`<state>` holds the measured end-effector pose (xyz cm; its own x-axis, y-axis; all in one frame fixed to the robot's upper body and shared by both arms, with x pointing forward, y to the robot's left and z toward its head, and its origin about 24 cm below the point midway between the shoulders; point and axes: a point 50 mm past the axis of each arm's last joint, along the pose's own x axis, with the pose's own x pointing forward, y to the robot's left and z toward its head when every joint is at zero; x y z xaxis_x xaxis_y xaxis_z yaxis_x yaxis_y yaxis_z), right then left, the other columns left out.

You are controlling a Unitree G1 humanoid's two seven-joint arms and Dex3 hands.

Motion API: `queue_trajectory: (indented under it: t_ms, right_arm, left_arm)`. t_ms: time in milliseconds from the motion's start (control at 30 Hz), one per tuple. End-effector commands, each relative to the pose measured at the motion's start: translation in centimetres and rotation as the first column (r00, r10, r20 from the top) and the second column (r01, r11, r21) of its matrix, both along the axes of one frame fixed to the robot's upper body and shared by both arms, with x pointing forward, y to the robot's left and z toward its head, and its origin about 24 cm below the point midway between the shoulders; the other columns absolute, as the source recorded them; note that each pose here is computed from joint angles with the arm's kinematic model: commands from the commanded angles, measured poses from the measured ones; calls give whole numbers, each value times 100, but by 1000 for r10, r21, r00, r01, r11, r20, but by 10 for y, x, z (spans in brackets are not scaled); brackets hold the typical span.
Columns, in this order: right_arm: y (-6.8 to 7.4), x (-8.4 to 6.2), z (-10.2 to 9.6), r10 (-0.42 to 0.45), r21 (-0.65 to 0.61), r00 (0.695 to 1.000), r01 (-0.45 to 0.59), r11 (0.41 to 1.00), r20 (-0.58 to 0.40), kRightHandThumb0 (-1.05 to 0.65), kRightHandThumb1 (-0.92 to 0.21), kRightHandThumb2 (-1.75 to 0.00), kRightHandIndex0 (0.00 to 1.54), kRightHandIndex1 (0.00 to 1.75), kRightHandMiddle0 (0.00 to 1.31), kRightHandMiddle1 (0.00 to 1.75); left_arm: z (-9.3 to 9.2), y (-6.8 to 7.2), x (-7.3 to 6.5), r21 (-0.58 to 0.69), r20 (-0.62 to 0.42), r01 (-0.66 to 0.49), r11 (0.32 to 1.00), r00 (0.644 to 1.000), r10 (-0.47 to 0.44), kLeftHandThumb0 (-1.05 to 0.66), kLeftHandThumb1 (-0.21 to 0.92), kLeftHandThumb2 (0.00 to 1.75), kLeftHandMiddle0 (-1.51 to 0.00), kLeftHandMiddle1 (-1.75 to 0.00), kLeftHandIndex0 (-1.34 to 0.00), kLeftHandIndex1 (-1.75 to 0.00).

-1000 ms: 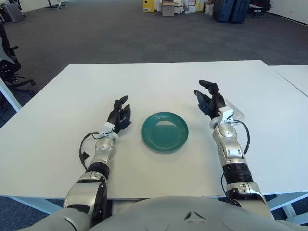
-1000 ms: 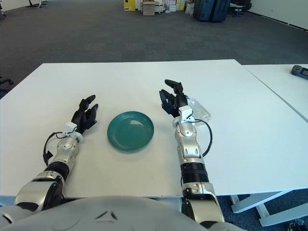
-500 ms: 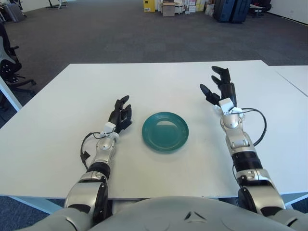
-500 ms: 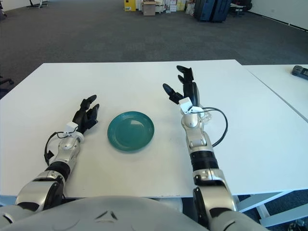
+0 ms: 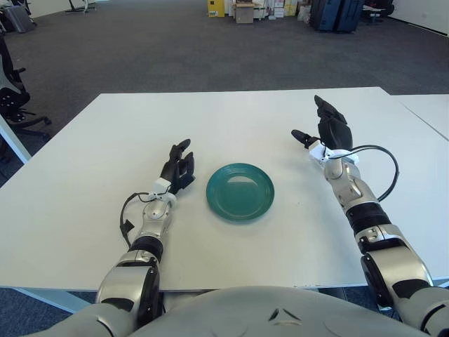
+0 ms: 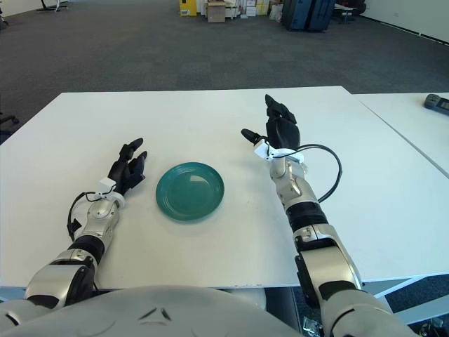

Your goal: Put the bottle into the plate.

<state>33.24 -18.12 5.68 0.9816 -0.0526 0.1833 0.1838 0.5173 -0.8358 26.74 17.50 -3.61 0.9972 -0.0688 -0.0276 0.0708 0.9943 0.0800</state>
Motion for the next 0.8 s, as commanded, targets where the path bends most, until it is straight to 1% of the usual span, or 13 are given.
queue_trajectory:
  t_ms: [0,67,333,767]
  right_arm:
    - [-4,6,5,-18,-78,1000,15,997,-26,-105,-92,-57,0,0,0,0]
    - [-5,7,4,-29,-110,999,24,994,-41,-105,-92,-57,0,0,0,0]
    - [-9,9,3,-67,-170,995,53,984,-80,-105,-92,-55,0,0,0,0]
    - [-18,15,0,-117,-239,982,79,968,-151,-105,-92,-55,0,0,0,0]
  left_arm:
    - [-4,-1,-2,-15,-21,-9,1000,1000,9,-75,92,80,-44,-1,0,-70]
    - [-4,-2,-2,-19,-22,-11,1000,1000,10,-76,92,80,-44,-1,0,-70]
    - [-3,-3,-2,-36,-19,-11,999,1000,10,-74,92,79,-44,-1,0,-71]
    - [-3,-5,-4,-50,3,1,999,1000,-1,-72,92,78,-45,-1,0,-71]
